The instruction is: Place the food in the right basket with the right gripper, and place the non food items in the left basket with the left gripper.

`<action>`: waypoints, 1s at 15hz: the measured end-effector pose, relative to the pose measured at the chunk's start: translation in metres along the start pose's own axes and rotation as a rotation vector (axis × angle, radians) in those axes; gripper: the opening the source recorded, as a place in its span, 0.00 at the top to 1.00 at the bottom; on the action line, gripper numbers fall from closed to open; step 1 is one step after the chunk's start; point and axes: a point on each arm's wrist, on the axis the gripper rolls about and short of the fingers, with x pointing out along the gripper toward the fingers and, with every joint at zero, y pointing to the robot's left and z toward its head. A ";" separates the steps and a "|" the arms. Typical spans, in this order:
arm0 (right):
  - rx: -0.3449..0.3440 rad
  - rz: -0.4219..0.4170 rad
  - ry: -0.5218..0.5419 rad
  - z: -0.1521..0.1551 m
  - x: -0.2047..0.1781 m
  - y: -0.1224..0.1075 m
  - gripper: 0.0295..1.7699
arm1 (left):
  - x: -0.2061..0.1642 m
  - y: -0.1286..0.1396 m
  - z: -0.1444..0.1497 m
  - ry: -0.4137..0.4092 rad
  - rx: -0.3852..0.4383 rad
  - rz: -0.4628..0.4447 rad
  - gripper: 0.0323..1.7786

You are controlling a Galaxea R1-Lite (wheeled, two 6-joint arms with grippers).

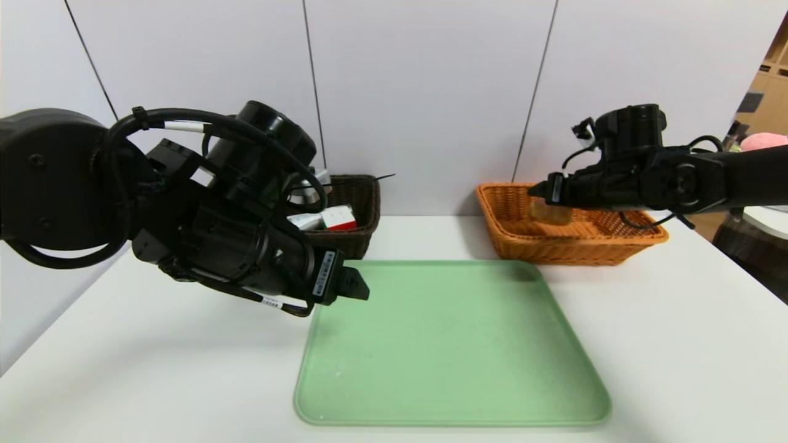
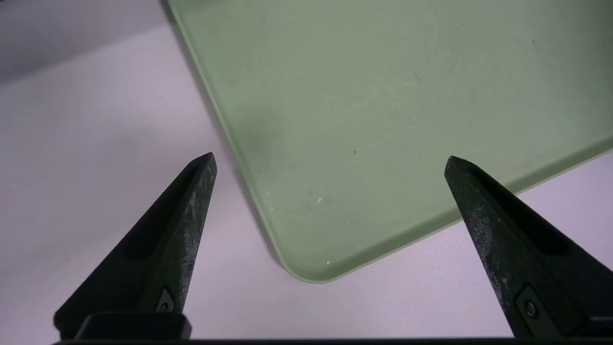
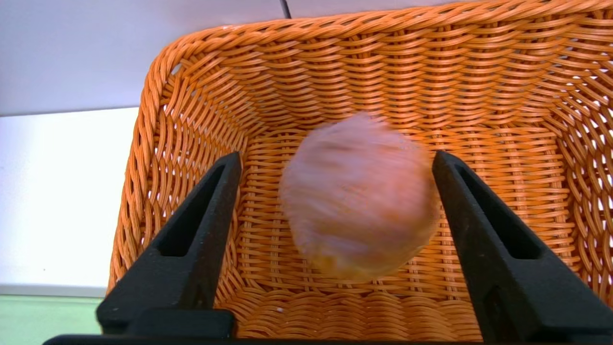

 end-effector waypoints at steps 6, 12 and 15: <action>-0.006 0.032 0.012 0.006 -0.011 0.005 0.11 | -0.014 0.000 0.002 -0.040 0.001 -0.010 0.05; -0.028 0.120 0.102 0.016 -0.095 0.023 0.07 | -0.081 0.010 -0.008 -0.183 -0.007 0.036 0.05; -0.044 0.141 0.120 0.013 -0.150 0.027 0.06 | -0.119 0.021 -0.027 -0.217 -0.024 0.136 0.05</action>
